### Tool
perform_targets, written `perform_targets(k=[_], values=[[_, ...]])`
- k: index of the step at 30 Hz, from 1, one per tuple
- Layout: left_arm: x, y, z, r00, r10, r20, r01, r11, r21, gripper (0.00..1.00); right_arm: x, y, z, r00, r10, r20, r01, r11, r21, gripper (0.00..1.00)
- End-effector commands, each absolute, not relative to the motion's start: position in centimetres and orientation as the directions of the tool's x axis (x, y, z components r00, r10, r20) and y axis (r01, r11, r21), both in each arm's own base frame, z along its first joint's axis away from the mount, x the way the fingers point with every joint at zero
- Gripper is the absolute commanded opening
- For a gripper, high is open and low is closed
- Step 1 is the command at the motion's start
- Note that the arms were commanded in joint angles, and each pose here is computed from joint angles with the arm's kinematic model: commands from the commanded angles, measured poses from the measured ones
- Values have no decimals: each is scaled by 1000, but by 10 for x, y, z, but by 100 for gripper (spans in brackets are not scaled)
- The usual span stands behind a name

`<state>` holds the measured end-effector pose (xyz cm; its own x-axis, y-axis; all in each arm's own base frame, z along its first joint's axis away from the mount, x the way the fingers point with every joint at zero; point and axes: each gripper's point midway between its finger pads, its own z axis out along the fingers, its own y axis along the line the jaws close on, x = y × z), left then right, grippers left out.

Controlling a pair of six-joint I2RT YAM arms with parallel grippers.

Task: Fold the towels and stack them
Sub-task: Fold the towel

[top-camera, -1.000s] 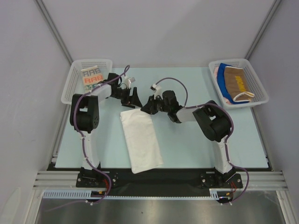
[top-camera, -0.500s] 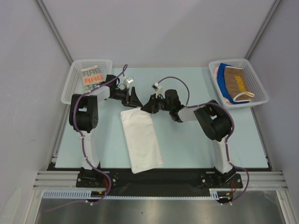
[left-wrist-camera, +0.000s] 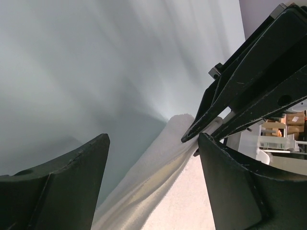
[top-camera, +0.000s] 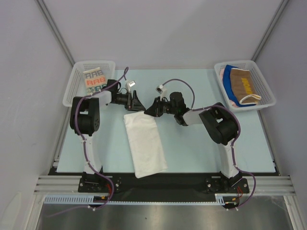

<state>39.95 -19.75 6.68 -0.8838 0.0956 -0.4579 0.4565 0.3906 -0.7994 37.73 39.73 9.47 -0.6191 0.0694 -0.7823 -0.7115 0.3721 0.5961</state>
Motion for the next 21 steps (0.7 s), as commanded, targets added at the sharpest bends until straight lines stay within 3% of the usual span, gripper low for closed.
perform_targets(k=[1, 21], values=[[391, -198, 71, -883, 95, -460, 464, 332, -821, 81, 404, 389, 128, -519, 165, -839, -749, 384, 540, 15], [394, -183, 76, -890, 35, -454, 440, 326, -837, 81, 407, 385, 124, -537, 176, -825, -736, 380, 560, 15]])
